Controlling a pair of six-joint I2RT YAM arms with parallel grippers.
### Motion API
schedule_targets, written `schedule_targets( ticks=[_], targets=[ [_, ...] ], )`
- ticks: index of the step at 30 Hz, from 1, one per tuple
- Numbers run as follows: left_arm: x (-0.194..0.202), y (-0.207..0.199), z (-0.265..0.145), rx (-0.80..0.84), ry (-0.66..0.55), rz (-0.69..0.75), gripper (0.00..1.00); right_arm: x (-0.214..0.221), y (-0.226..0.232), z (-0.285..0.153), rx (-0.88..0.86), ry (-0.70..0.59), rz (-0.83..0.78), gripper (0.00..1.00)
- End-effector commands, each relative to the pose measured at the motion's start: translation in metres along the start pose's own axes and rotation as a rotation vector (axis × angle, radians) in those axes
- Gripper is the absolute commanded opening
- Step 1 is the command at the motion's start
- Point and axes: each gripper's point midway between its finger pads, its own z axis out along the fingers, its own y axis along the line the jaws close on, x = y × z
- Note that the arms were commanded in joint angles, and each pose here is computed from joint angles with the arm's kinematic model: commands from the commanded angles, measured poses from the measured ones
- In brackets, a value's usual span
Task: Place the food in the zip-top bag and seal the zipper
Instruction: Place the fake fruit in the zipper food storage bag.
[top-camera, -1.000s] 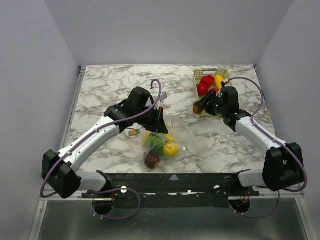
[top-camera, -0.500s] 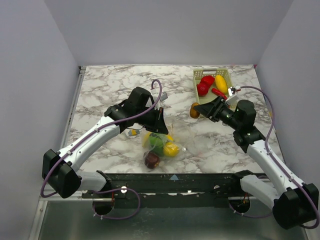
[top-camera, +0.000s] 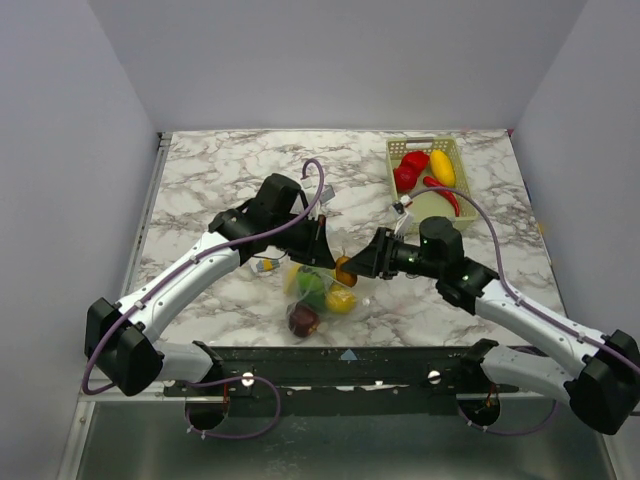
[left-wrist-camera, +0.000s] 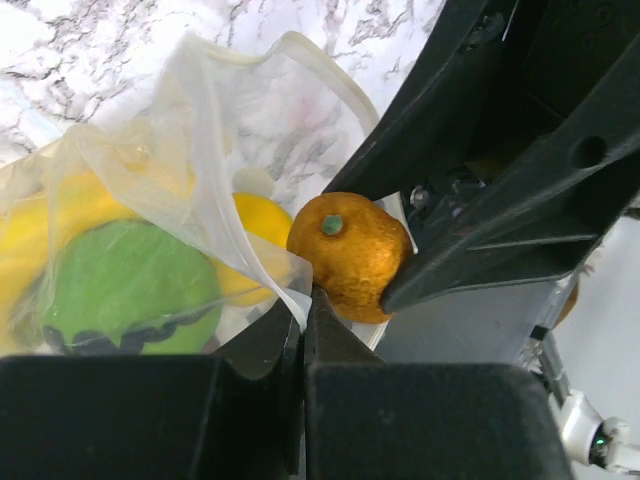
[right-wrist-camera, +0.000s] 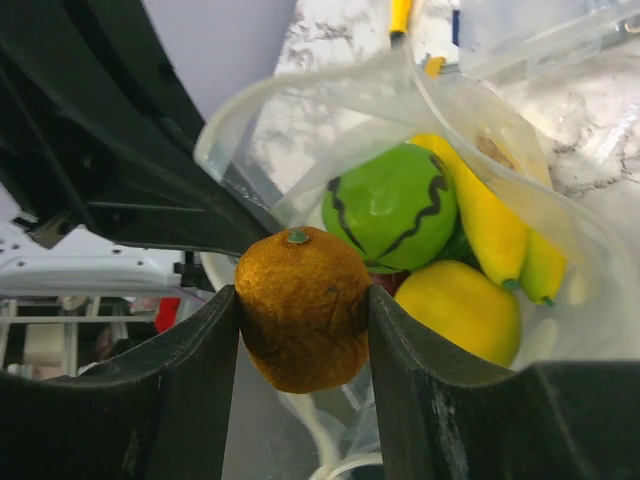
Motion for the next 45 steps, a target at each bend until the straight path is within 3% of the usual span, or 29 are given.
schedule_targets(
  ticks=[1,7,10,15,22,26,36,45],
  targets=[
    [-0.004,-0.004,-0.001,0.026,-0.013,0.018,0.00,0.012,-0.006,0.012,0.064,0.025,-0.025,0.04],
    [-0.004,-0.007,-0.003,0.034,-0.018,0.022,0.00,0.032,-0.006,0.021,0.040,0.098,-0.009,0.09],
    [-0.004,-0.008,-0.004,0.036,-0.021,0.025,0.00,0.038,-0.010,0.022,0.049,0.120,-0.001,0.18],
    [-0.004,-0.008,-0.005,0.035,-0.023,0.025,0.00,0.046,-0.016,0.024,0.051,0.151,0.014,0.36],
    [-0.004,-0.009,-0.006,0.037,-0.028,0.029,0.00,0.048,-0.020,0.022,0.069,0.152,0.014,0.69],
    [-0.003,-0.008,-0.005,0.037,-0.024,0.025,0.00,0.043,-0.020,0.020,0.089,0.130,0.003,0.79],
    [-0.003,-0.009,-0.005,0.041,-0.025,0.026,0.00,0.000,-0.041,0.004,0.323,-0.045,-0.046,0.76],
    [-0.003,-0.010,-0.005,0.048,-0.022,0.026,0.00,-0.077,-0.058,-0.035,0.590,-0.265,-0.101,0.68]
  ],
)
